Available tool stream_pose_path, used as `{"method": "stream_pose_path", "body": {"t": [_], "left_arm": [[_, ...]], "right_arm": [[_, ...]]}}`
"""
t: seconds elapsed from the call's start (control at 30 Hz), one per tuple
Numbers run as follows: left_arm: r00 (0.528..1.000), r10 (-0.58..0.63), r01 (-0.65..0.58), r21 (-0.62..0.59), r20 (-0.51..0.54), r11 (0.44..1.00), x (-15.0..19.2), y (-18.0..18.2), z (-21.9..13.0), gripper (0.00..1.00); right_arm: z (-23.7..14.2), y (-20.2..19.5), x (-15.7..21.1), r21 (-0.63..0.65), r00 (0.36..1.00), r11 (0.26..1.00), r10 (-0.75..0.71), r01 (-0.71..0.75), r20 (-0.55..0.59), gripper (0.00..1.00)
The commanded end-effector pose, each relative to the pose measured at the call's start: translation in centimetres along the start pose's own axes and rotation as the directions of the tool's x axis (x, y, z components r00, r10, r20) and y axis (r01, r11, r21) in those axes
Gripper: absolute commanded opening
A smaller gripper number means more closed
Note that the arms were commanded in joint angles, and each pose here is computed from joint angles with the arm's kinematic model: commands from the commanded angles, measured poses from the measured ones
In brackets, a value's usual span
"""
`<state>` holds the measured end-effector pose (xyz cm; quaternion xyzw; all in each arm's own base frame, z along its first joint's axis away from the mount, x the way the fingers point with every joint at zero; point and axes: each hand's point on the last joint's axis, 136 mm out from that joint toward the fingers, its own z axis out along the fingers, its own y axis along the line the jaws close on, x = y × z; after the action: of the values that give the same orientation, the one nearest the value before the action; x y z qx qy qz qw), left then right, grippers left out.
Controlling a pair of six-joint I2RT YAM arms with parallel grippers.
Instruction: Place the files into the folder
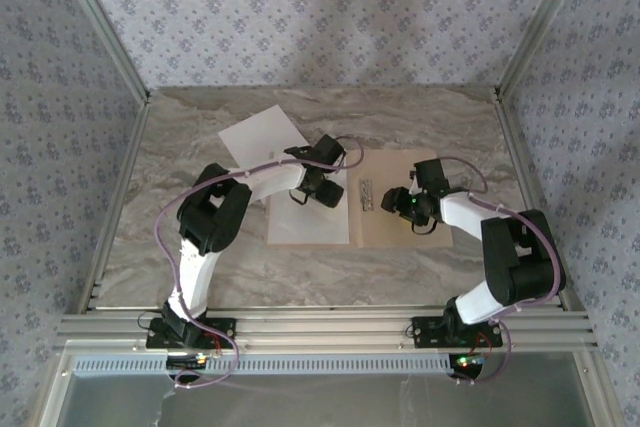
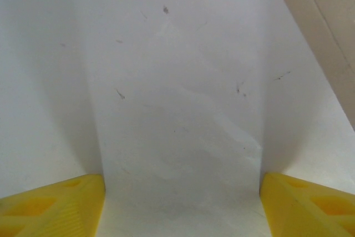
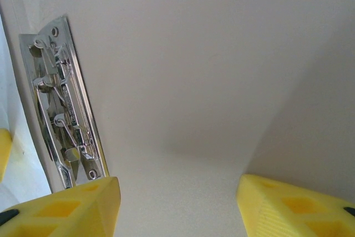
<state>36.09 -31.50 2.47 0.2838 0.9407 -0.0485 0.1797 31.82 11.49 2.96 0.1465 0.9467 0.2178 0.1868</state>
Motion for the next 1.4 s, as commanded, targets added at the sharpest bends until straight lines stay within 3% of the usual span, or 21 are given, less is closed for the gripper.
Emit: {"method": "stream_pose_path", "body": {"t": [0.0,0.4,0.67,1.17,1.37], "left_arm": [[0.993,0.047,-0.045,0.024,-0.111,0.999,3.7,-0.1,0.3,0.75],[0.99,-0.124,0.122,-0.033,-0.066,0.992,3.0,1.4,0.1,0.75],[0.959,-0.281,0.279,-0.055,-0.034,0.959,2.5,2.3,0.0,0.75],[0.947,-0.322,0.321,-0.045,-0.021,0.946,1.3,2.2,-0.4,0.76],[0.954,-0.3,0.3,-0.014,0.007,0.954,0.1,1.6,-2.1,0.77]], "right_arm": [[0.5,-3.2,2.8,0.112,0.995,0.992,0.068,-0.06,-0.069,0.61],[0.2,-3.4,3.1,0.113,0.992,0.988,0.116,-0.11,-0.047,0.59],[0.2,-3.5,3.5,0.108,0.99,0.986,0.133,-0.127,-0.044,0.59],[0.4,-3.1,3.6,0.098,0.99,0.987,0.132,-0.127,-0.05,0.59],[0.4,-2.8,3.6,0.094,0.99,0.988,0.13,-0.125,-0.051,0.59]]}}
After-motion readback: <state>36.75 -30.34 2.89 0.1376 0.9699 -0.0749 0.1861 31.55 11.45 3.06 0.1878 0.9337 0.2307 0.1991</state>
